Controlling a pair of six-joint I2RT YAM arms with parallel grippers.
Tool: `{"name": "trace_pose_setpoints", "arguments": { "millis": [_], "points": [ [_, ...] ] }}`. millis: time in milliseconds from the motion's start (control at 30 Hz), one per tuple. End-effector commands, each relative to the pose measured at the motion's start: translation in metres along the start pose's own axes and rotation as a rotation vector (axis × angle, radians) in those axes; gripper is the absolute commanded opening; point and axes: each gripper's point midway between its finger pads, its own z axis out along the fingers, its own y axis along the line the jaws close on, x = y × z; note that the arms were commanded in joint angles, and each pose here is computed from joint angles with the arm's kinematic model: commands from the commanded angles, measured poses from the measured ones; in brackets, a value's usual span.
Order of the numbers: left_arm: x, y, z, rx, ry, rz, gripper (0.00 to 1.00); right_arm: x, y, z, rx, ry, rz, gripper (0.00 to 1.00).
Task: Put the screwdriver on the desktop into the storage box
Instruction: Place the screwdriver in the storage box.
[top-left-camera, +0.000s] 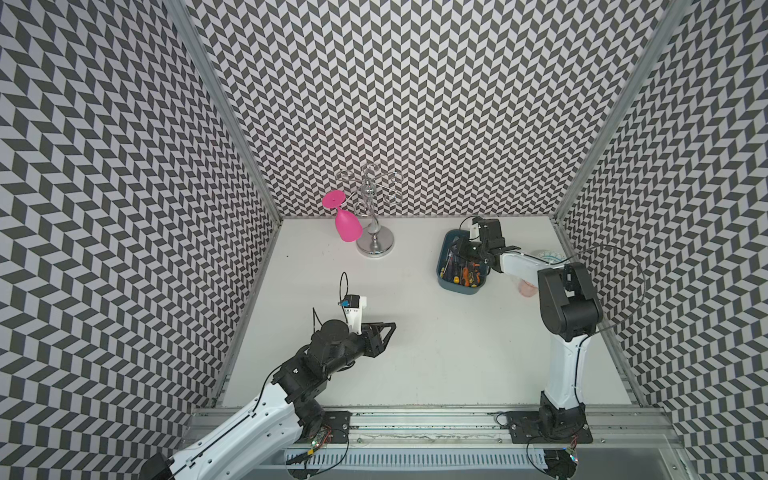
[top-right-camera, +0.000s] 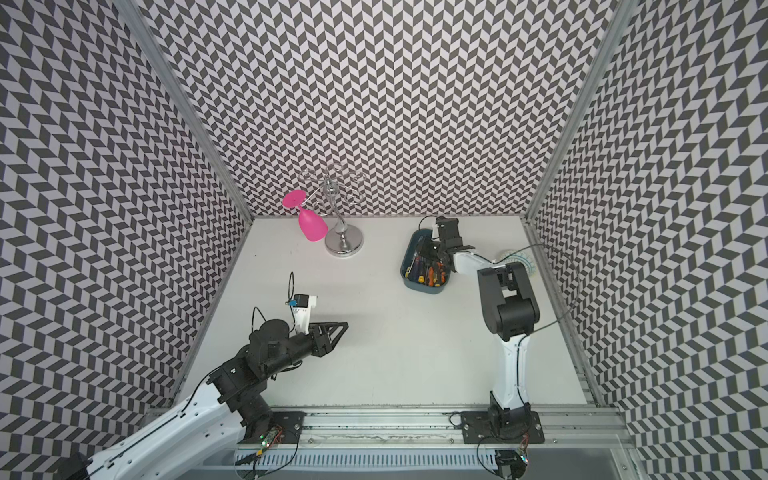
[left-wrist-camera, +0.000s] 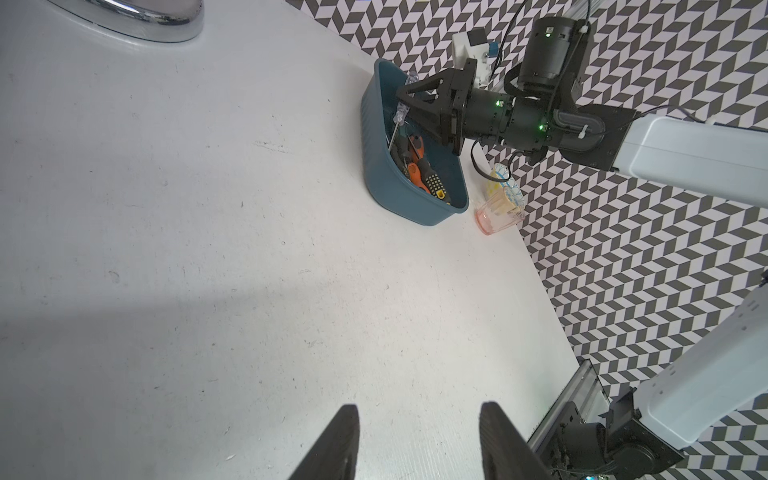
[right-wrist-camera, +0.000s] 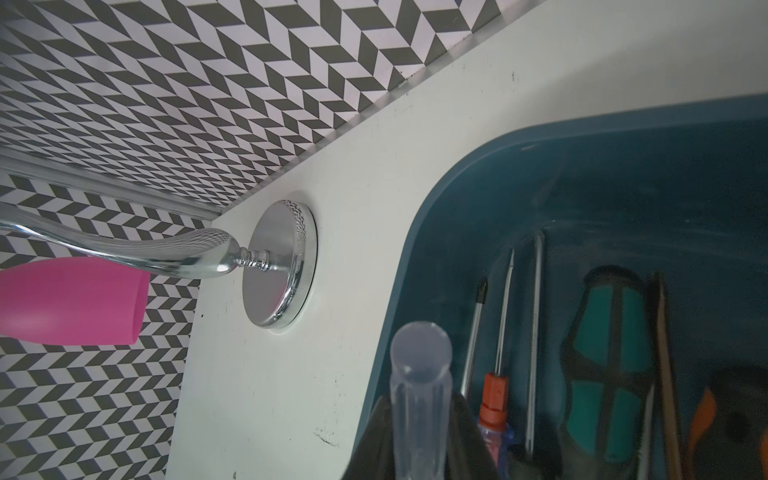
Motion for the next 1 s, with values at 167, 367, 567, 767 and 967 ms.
{"name": "trace_pose_setpoints", "arguments": {
  "millis": [167,367,567,767,967],
  "points": [
    [0.003,0.003,0.002,-0.012,0.008,-0.004,0.50,0.007,-0.002,0.014,0.013,0.021,-0.010,0.33],
    [0.001,0.002,0.002,-0.013,0.005,-0.005,0.50,-0.002,0.010,0.003,-0.004,0.001,-0.021,0.34],
    [0.001,0.003,0.005,-0.017,0.008,-0.006,0.50,-0.012,0.027,-0.019,-0.029,-0.040,-0.042,0.34],
    [-0.003,0.005,0.007,-0.037,-0.006,-0.010,0.51,-0.009,0.040,-0.045,-0.057,-0.060,-0.057,0.38],
    [-0.019,0.011,0.016,-0.119,-0.026,-0.001,0.71,0.008,0.057,-0.082,-0.096,-0.078,-0.098,0.45]
  ]
}}
